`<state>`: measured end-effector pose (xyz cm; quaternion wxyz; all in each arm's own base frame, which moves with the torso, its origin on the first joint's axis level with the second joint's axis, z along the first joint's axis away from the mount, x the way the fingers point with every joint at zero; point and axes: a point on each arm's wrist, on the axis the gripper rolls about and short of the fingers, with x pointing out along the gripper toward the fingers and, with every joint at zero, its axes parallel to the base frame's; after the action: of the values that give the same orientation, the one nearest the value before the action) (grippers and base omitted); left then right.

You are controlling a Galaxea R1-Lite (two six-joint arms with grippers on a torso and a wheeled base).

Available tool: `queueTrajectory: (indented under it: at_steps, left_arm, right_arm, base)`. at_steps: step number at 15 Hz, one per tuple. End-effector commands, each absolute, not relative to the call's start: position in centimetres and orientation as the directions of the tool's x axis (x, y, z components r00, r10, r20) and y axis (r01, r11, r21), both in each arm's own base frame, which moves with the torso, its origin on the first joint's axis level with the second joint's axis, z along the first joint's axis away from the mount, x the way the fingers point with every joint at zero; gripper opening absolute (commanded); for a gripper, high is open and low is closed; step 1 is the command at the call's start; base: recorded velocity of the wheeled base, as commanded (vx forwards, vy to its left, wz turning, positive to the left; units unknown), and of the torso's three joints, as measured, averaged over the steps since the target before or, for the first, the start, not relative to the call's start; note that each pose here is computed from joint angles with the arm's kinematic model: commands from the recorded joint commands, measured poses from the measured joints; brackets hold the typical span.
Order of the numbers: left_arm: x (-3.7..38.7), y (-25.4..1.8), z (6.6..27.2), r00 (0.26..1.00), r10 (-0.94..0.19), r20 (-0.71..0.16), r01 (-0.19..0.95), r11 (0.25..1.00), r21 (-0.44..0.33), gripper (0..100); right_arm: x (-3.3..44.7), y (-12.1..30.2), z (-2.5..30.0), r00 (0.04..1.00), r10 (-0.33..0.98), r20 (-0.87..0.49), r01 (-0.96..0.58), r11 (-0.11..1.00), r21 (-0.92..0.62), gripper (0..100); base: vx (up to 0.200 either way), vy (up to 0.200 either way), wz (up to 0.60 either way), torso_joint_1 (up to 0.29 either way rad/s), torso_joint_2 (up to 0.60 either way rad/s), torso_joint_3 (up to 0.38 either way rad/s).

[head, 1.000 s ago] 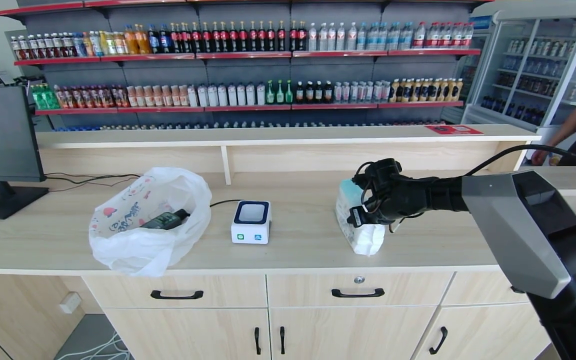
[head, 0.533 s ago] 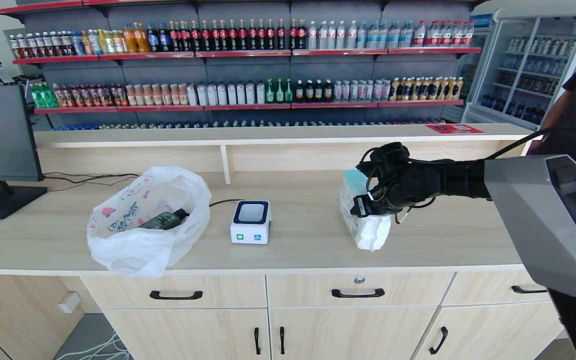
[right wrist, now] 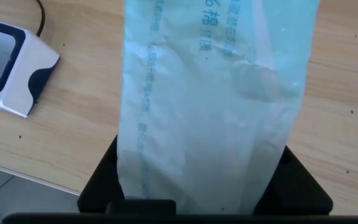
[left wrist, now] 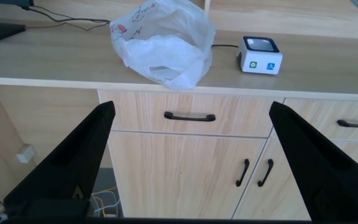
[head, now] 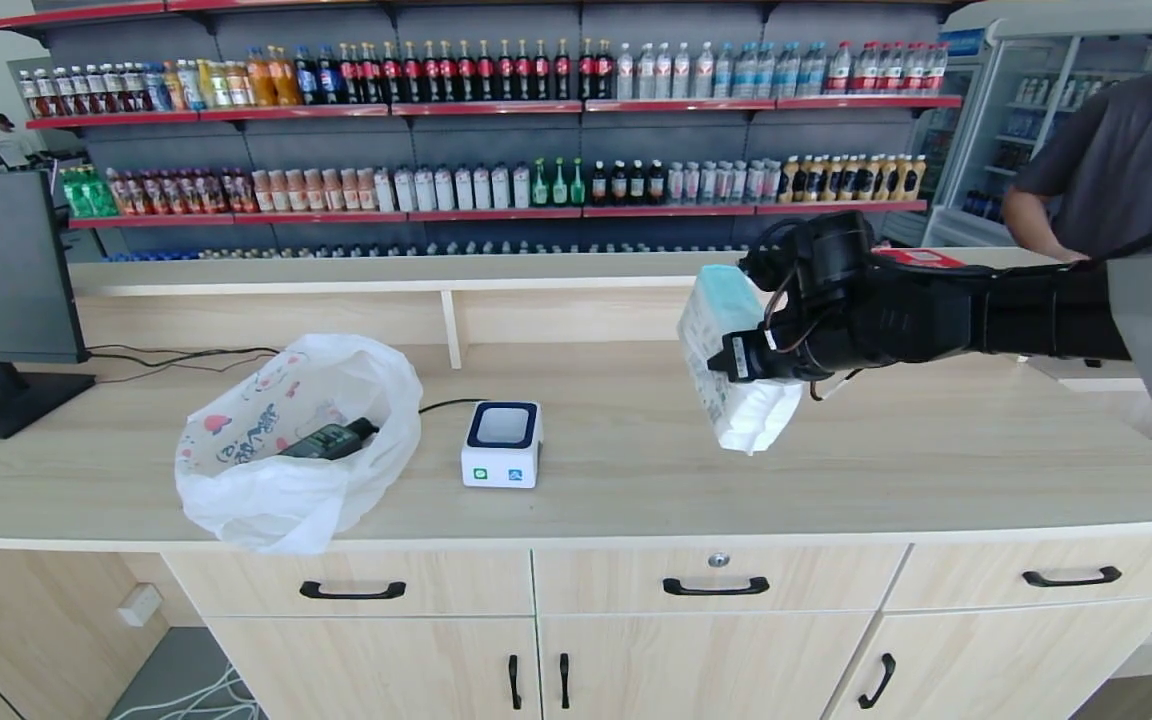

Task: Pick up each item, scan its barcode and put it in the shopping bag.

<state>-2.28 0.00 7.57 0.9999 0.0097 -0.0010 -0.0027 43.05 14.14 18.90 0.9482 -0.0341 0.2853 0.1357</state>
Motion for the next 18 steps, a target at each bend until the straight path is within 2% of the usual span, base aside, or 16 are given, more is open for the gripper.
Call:
queueTrajectory:
  at_steps: [1,5,9,14,18]
  left_arm:
    - [-2.3,0.0,7.5,1.000,-0.006,0.000,0.006,1.000,0.018,100]
    - [-2.3,0.0,7.5,1.000,-0.006,-0.003,0.006,1.000,0.017,100]
    - [-2.3,0.0,7.5,1.000,-0.005,-0.003,0.005,1.000,0.017,100]
    - [-2.3,0.0,7.5,1.000,-0.006,-0.005,0.006,1.000,0.020,100]
    - [-2.3,0.0,7.5,1.000,-0.006,-0.005,0.006,1.000,0.020,100]
  right_arm:
    - [39.2,13.1,21.3,0.825,0.256,-0.503,-0.287,0.958,0.016,0]
    - [35.0,13.5,21.6,0.885,0.323,-0.335,-0.335,0.942,0.023,0]
    - [29.8,12.2,21.0,0.909,0.343,-0.235,-0.349,0.937,0.017,0]
    - [27.3,11.0,21.0,0.953,0.287,0.099,-0.292,0.956,0.036,0]
    - [25.7,10.7,19.2,0.952,0.262,0.160,-0.276,0.958,0.076,0]
  base:
    - [0.000,0.000,0.00,0.000,0.00,0.000]
    - [0.000,0.000,0.00,0.000,0.00,0.000]
    - [0.000,0.000,0.00,0.000,0.00,0.000]
    - [0.000,0.000,0.00,0.000,0.00,0.000]
    - [0.000,0.000,0.00,0.000,0.00,0.000]
